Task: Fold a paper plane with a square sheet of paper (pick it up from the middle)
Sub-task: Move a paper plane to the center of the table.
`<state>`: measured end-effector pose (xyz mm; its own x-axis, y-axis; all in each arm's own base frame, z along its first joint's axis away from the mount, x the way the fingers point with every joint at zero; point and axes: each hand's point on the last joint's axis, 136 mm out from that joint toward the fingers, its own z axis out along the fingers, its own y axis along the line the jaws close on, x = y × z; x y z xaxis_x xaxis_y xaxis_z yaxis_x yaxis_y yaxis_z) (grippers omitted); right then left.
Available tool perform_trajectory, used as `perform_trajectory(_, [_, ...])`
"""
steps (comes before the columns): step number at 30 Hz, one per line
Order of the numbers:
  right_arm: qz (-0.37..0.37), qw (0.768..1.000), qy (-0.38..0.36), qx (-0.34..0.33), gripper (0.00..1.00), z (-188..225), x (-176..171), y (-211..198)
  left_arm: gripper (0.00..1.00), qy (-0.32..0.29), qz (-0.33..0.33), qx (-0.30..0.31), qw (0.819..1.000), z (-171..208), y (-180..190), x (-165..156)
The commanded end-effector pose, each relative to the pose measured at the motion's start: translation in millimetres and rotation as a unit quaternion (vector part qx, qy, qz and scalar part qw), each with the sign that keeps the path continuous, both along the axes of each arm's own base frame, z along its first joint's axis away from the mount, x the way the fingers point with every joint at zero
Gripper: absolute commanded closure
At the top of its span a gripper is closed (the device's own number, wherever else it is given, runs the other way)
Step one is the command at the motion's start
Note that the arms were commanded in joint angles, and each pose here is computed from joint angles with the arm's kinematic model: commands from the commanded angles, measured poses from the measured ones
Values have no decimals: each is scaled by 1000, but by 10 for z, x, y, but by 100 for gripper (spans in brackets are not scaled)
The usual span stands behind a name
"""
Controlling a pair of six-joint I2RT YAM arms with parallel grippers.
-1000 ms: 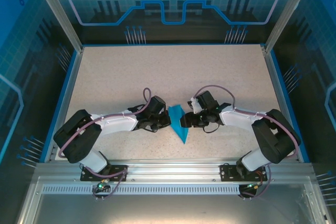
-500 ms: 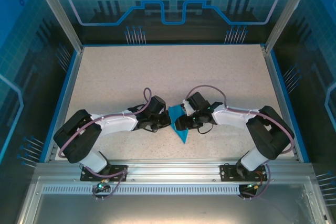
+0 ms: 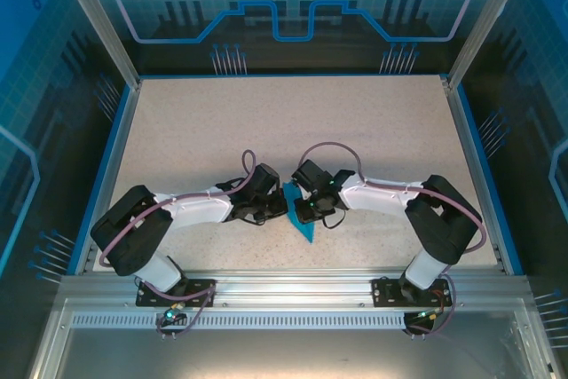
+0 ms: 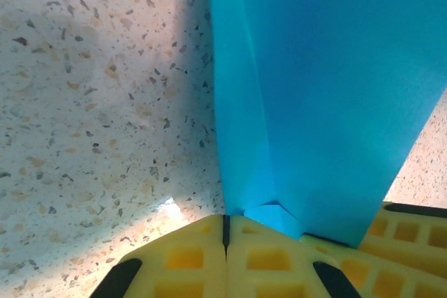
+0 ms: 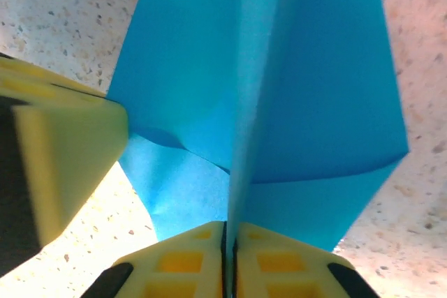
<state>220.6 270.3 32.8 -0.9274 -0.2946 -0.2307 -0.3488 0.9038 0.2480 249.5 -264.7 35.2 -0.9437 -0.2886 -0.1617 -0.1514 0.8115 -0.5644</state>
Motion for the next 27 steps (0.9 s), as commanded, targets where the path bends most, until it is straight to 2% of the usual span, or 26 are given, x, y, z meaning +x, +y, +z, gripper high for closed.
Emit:
perform_trajectory(1, [-9, 997, -22, -71, 93, 77, 43, -171, 87, -16, 5, -13, 1000, 135, 48, -4])
perform_trajectory(2, [-11, 997, -29, -77, 94, 117, 67, -184, 81, -22, 8, -15, 1000, 182, 63, -4])
perform_trajectory(4, [-18, 995, -42, -91, 95, 198, 119, -234, 76, -39, 15, -17, 999, 304, 111, 4])
perform_trajectory(6, [-28, 992, -59, -108, 95, 290, 191, -280, 59, -52, 30, -8, 998, 386, 212, 6])
perform_trajectory(8, [-37, 990, -69, -116, 94, 349, 262, -307, 57, -63, 42, 4, 997, 448, 320, -11])
perform_trajectory(10, [-54, 990, -66, -112, 93, 354, 339, -311, 48, -71, 57, 20, 996, 487, 454, -39])
perform_trajectory(18, [-101, 991, -18, -85, 89, 44, 500, -120, 42, -98, 104, 45, 989, 564, 863, -140])
perform_trajectory(23, [-110, 990, -16, -87, 79, 28, 496, -88, 37, -109, 123, 49, 985, 575, 1054, -205])
perform_trajectory(25, [-111, 990, -32, -80, 66, 162, 496, -110, 34, -120, 127, 58, 983, 601, 1129, -214])
perform_trajectory(27, [-109, 991, -40, -73, 56, 283, 488, -131, 27, -130, 132, 69, 980, 635, 1207, -218])
